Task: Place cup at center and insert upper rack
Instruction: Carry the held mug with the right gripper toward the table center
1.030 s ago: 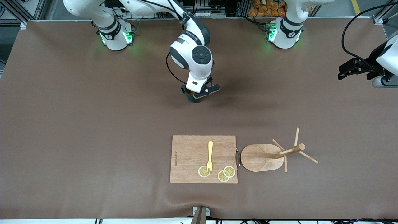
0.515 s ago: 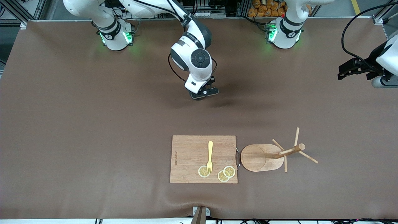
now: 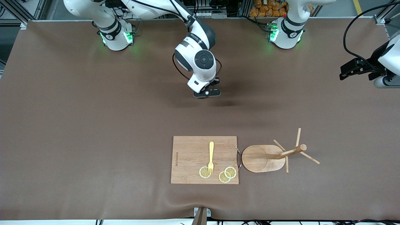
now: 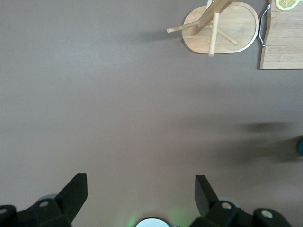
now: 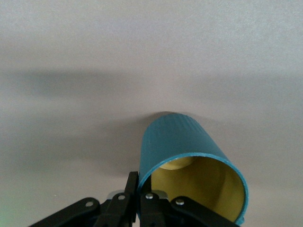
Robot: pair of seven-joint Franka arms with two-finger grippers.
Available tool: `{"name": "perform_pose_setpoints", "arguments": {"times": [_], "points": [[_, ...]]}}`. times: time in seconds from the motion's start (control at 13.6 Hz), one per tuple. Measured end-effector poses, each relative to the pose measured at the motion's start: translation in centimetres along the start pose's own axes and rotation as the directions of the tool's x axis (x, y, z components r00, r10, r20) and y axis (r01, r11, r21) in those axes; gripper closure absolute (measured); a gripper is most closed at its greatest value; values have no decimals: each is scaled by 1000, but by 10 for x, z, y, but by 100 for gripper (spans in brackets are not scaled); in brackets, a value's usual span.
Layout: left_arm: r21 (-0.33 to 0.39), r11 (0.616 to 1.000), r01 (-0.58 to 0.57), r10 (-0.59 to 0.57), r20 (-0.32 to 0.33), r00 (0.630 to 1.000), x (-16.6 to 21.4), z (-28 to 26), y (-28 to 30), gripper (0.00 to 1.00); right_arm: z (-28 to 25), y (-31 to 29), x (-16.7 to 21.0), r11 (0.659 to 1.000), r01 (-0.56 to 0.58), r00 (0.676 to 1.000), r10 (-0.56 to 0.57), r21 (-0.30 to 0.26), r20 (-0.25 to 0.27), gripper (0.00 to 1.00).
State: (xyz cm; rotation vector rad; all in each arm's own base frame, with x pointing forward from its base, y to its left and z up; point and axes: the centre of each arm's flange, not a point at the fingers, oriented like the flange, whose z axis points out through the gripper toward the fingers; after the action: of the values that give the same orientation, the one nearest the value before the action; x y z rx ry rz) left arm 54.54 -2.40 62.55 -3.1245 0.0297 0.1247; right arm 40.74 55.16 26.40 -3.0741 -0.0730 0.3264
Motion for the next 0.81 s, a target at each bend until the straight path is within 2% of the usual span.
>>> {"name": "perform_pose_setpoints", "arguments": {"times": [0.59, 0.74, 0.81], "points": [[1, 1000, -16, 16, -6, 1000, 0, -2, 11, 0, 12, -8, -8, 1000, 10, 1000, -10, -13, 10, 95], [2, 1000, -21, 21, -6, 1000, 0, -3, 14, 0, 14, -10, -10, 1000, 15, 1000, -15, -16, 11, 78], [2, 1000, -23, 23, -7, 1000, -1, -3, 16, 0, 14, -10, -10, 1000, 16, 1000, -15, -16, 11, 63]]}}
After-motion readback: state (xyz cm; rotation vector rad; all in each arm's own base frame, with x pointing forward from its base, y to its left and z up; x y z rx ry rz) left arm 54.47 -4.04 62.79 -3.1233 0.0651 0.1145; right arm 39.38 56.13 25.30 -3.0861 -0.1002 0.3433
